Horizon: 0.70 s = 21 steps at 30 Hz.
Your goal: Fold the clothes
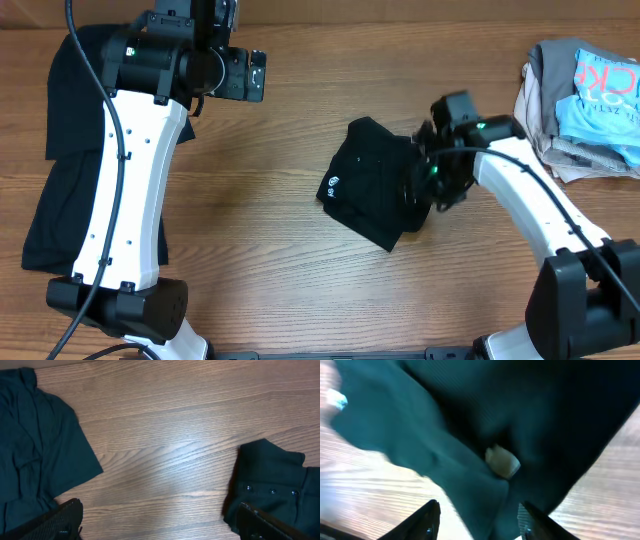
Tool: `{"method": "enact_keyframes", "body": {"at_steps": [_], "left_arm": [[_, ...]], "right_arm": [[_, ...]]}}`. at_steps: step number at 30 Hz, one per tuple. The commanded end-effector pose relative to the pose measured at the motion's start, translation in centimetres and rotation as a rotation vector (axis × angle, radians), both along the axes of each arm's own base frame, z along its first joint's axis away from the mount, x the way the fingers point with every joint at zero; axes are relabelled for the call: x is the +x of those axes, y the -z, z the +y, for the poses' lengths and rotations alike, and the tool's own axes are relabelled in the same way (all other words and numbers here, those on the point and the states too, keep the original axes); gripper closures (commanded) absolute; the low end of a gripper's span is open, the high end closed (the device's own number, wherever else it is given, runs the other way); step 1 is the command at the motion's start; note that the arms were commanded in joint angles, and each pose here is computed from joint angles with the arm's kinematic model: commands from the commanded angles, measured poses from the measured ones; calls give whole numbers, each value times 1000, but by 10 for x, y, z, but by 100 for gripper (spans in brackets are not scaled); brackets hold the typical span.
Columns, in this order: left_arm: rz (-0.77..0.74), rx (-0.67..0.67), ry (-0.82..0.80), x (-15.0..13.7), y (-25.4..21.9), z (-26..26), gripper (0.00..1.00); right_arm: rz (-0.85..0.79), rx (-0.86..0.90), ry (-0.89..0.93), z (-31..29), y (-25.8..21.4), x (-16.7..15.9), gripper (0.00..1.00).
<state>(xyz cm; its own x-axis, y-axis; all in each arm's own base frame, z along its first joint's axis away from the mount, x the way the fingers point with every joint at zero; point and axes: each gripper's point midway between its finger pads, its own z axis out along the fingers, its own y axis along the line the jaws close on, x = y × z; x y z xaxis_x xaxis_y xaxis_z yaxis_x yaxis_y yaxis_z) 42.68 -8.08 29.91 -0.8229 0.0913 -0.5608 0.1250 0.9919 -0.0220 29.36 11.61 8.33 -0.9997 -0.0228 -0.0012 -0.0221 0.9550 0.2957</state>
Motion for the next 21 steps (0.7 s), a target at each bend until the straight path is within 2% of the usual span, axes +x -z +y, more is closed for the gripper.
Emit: {"method": "enact_keyframes", "body": {"at_steps": [1, 5, 9, 12, 14, 17, 21], "left_arm": [[10, 26, 6, 3, 6, 4, 0], [11, 26, 6, 3, 6, 4, 0], [11, 25, 6, 3, 6, 4, 0], [12, 25, 6, 3, 6, 4, 0], [15, 26, 6, 2, 7, 4, 0], [30, 29, 6, -1, 9, 5, 0], [48, 33, 7, -5, 11, 6, 0]], "right_arm": [[40, -20, 14, -4, 15, -13, 46], [63, 9, 7, 1, 20, -21, 53], [74, 69, -23, 18, 17, -26, 69], [91, 79, -39, 28, 16, -32, 88], [107, 74, -32, 31, 16, -36, 94], [179, 40, 23, 26, 16, -50, 96], [312, -111, 189, -3, 18, -73, 96]]}}
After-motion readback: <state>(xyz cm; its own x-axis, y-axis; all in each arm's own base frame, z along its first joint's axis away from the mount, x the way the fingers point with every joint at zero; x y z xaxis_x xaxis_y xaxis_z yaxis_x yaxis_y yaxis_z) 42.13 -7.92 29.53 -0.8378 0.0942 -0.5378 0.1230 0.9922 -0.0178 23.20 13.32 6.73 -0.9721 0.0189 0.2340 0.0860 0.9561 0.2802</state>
